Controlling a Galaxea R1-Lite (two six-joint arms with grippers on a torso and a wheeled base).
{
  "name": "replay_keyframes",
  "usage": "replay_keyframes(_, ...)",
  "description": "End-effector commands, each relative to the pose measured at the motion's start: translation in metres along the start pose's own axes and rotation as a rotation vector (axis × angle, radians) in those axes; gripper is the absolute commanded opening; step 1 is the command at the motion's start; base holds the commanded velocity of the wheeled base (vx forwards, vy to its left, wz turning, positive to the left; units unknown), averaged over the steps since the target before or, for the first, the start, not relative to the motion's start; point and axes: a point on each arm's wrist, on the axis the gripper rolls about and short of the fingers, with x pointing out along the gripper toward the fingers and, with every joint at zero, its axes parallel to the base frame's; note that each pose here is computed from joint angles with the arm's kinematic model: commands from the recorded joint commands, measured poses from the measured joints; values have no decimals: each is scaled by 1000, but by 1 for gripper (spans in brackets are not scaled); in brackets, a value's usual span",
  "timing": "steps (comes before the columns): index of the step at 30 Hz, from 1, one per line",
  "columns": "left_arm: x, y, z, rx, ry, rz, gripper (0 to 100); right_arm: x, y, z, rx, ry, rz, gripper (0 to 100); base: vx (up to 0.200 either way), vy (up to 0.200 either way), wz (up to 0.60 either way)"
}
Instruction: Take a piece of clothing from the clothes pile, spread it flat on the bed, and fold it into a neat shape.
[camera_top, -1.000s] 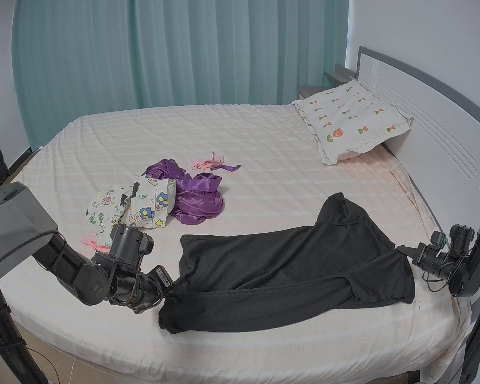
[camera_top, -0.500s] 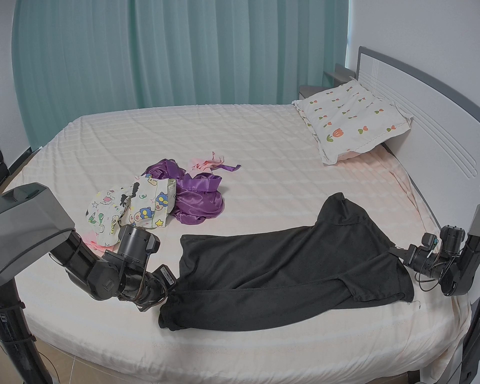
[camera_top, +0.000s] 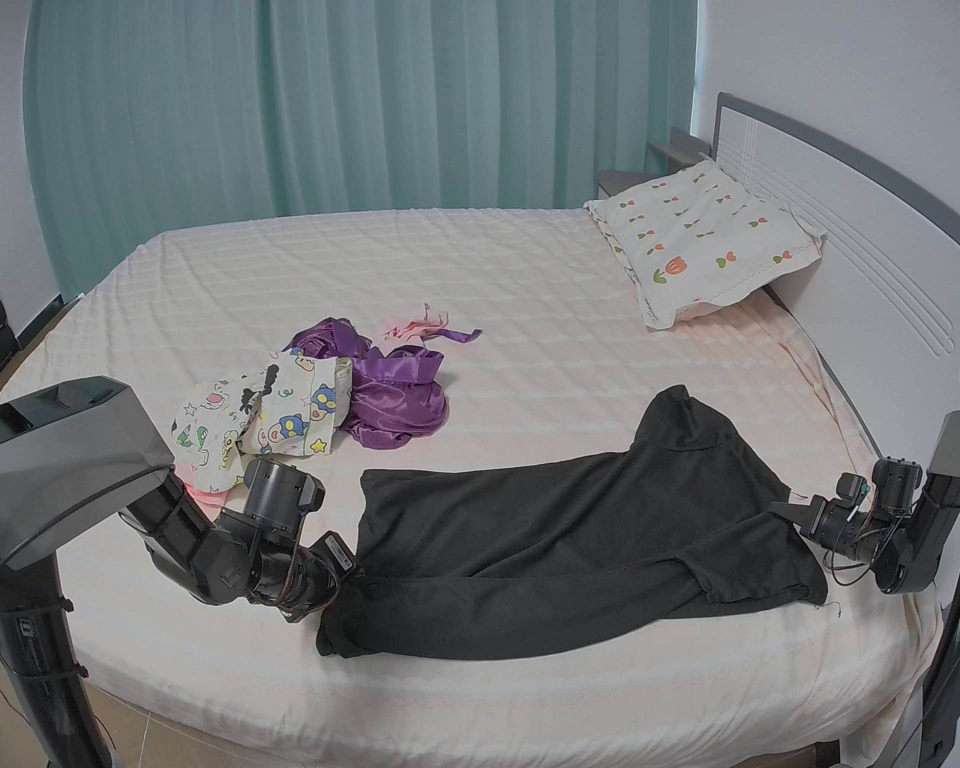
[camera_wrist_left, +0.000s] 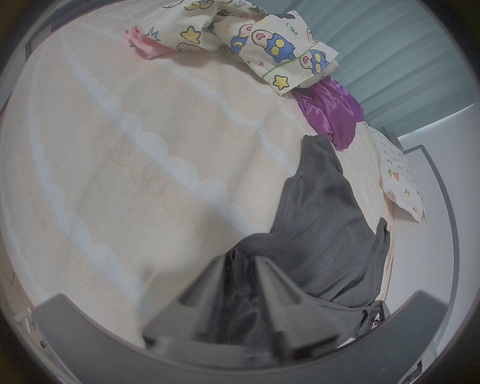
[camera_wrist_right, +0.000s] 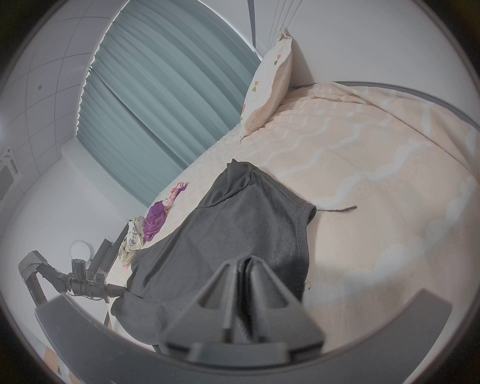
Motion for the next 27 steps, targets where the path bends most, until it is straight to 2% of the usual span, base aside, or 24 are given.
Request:
replay_keyframes(1,1,1,-1,-2,3,5,100,0,0,-2,3,7,1,100,0,0,0)
replay_keyframes(5,-4,4,-3,0,4,12,100,-4,2,1,-5,-9,0,100,0,0,0)
replay_keyframes(8,-21,1,1,-3,-21,-19,100,-13,7,12,-19,-48,1,100,0,0,0)
replay_keyframes(14,-68,2,19,-36,-109,-107,100,-39,31,23,17,-97,13,100,0,0,0)
replay_keyframes(19,-93,3,30,-64,-136,-180,100,-55,52,9,42,-57,34,100,0,0,0)
replay_keyframes(23,-97,7,27,-82,-131,-179,100,-55,57,0,65,-24,41,100,0,0,0)
replay_keyframes(27,-104,14,18,-187,-68,-205,100,-58,59,-8,78,-5,42,100,0,0,0)
